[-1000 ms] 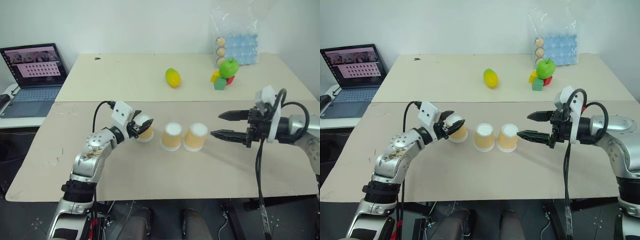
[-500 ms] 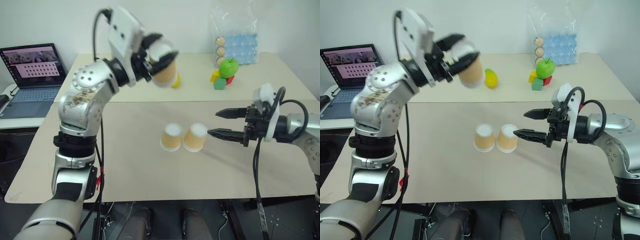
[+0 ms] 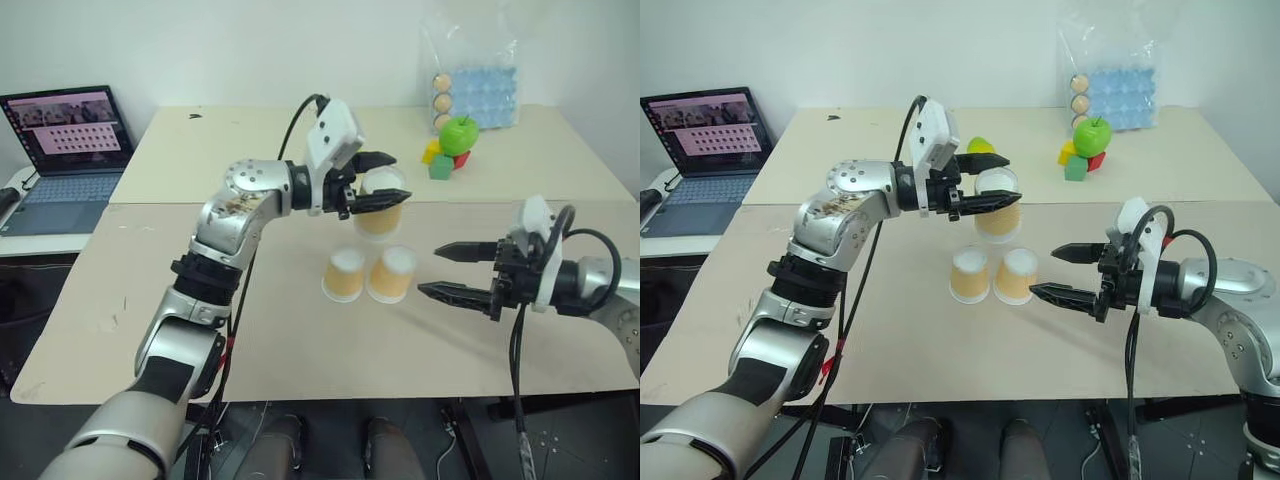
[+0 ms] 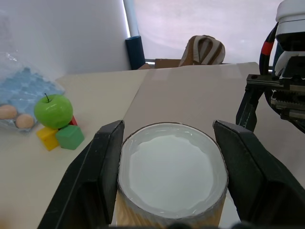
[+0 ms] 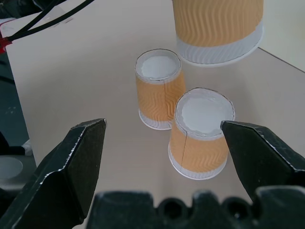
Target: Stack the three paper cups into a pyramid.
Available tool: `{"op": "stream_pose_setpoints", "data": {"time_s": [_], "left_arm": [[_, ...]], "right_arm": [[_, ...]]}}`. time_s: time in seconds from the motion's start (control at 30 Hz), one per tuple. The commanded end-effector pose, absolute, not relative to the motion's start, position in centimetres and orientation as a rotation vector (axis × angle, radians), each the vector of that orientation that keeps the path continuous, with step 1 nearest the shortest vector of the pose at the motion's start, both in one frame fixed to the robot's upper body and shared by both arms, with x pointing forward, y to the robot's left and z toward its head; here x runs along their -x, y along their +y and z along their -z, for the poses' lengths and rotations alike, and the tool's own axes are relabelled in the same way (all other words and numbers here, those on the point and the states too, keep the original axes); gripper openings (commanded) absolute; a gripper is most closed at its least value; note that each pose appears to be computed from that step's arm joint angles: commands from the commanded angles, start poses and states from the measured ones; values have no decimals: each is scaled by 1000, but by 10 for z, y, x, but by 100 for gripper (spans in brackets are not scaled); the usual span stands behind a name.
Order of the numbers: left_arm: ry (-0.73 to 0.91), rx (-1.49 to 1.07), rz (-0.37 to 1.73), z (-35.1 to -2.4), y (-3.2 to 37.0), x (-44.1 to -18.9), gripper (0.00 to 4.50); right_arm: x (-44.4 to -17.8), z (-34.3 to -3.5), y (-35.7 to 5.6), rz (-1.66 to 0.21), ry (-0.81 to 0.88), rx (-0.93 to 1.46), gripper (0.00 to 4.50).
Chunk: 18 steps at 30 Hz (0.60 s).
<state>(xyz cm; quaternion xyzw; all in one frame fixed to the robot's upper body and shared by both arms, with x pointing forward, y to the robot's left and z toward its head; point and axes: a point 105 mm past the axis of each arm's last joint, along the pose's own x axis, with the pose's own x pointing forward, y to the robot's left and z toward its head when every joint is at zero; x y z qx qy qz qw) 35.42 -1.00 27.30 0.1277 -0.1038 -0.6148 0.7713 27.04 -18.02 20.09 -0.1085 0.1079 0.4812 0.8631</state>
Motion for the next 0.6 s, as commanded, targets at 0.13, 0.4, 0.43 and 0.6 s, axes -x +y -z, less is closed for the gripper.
{"op": "stream_pose_setpoints", "data": {"time_s": [0.13,0.4,0.43,0.6], "left_arm": [[-277,-307,1443,-290,-20,-340,256],[-220,-344,1508,-267,-21,-333,256],[-209,-347,1513,-263,-20,-332,256],[-189,-369,1519,-254,-18,-331,256]], "right_arm": [[-265,-213,-183,-968,181,255,450],[-263,-214,-183,-951,176,254,450],[-264,-213,-184,-945,177,253,450],[-265,-213,-185,-933,176,253,450]]}}
